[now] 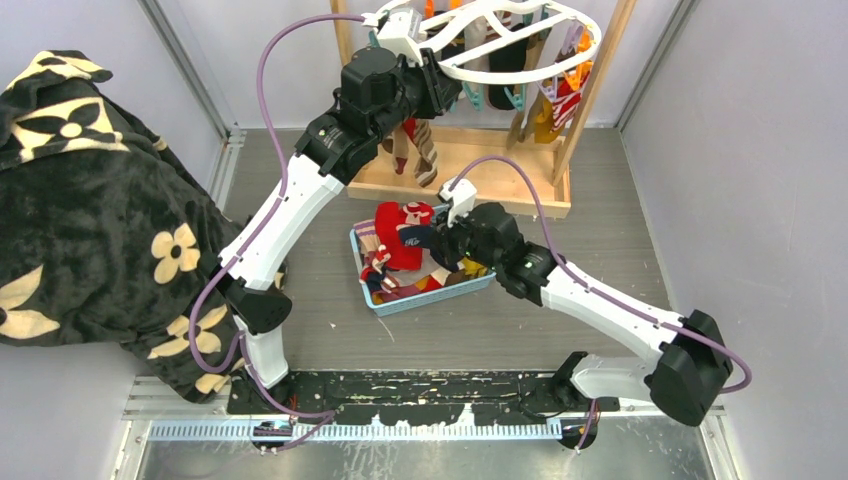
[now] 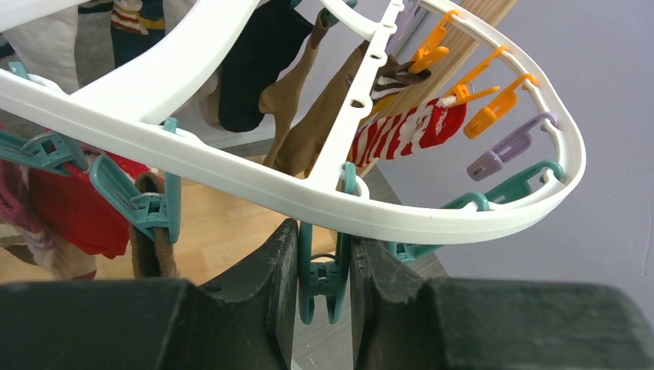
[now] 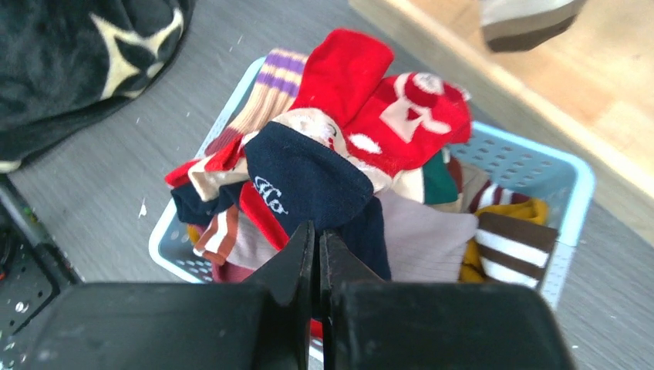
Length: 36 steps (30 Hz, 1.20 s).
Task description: Clip the socks to the hanger
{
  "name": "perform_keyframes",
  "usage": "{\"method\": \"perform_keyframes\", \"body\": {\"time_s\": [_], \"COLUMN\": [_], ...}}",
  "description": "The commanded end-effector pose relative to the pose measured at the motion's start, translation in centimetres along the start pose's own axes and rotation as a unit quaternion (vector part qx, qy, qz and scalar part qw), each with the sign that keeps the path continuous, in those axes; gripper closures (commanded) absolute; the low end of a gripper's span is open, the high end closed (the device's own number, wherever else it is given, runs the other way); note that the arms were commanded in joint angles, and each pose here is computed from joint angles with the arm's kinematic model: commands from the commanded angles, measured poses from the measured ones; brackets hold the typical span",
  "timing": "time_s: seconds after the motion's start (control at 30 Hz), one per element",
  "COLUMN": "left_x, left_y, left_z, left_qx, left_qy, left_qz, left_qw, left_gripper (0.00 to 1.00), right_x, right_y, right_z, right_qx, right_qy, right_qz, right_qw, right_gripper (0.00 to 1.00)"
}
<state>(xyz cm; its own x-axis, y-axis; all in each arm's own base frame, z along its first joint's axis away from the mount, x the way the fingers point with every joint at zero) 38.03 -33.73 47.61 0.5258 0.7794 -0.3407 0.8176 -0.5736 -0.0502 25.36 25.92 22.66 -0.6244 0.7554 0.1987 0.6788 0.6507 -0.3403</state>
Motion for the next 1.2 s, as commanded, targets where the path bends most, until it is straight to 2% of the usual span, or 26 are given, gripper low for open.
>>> {"method": "perform_keyframes", "body": {"time_s": [0.0, 0.07, 0.17, 0.23, 0.33, 0.47, 0.77, 1.17], "left_x": [-0.3, -0.2, -0.2, -0.2, -0.2, -0.2, -0.1, -0.1], "left_y": [-1.8, -1.8, -1.8, -1.7, -1.7, -1.7, -1.6, -1.7], "left_z": [-3.6, -3.6, -3.5, -3.6, -3.5, -3.5, -3.4, -3.6], "left_qx": [-0.049, -0.05, -0.048, -0.049, -0.048, -0.049, -0.047, -0.051], "left_qy": [-0.002, -0.002, -0.001, -0.001, -0.001, -0.001, -0.002, -0.003], "left_qz": [0.0, -0.001, -0.001, -0.001, 0.0, 0.0, -0.002, -0.005], "left_qw": [0.999, 0.999, 0.999, 0.999, 0.999, 0.999, 0.999, 0.999], "left_gripper": [0.84, 0.84, 0.84, 0.84, 0.84, 0.84, 0.84, 0.85], "right_x": [2.6, 3.5, 3.9, 3.5, 2.2, 0.1, 0.5, 1.2], "right_y": [0.6, 0.4, 0.0, -0.2, -0.1, 1.2, 5.8, 7.8], "right_z": [0.8, 2.8, 4.8, 4.4, 2.1, 0.3, 2.1, 3.8], "right_qx": [0.022, 0.045, 0.081, 0.073, 0.025, -0.005, 0.048, 0.08], "right_qy": [0.032, 0.039, 0.059, 0.072, 0.121, 0.184, 0.216, 0.266], "right_qz": [-0.067, -0.081, -0.089, -0.074, -0.054, -0.044, -0.075, -0.126], "right_qw": [0.997, 0.995, 0.991, 0.992, 0.991, 0.982, 0.972, 0.952], "right_gripper": [0.88, 0.79, 0.55, 0.44, 0.36, 0.35, 0.39, 0.47]}}
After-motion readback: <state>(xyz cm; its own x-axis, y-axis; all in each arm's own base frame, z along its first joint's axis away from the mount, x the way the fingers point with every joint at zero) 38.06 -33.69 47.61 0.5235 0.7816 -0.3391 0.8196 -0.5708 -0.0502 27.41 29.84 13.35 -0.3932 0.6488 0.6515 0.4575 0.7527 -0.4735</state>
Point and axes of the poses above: each gripper's point midway between its finger pads, its own y axis out along the fingers, its own x axis along the line the jaws close on, z = x × y, the point moved 3 cm from there along -y, back along the fingers, and after that the axes turned 4 degrees about y, right-handed, at the moved point
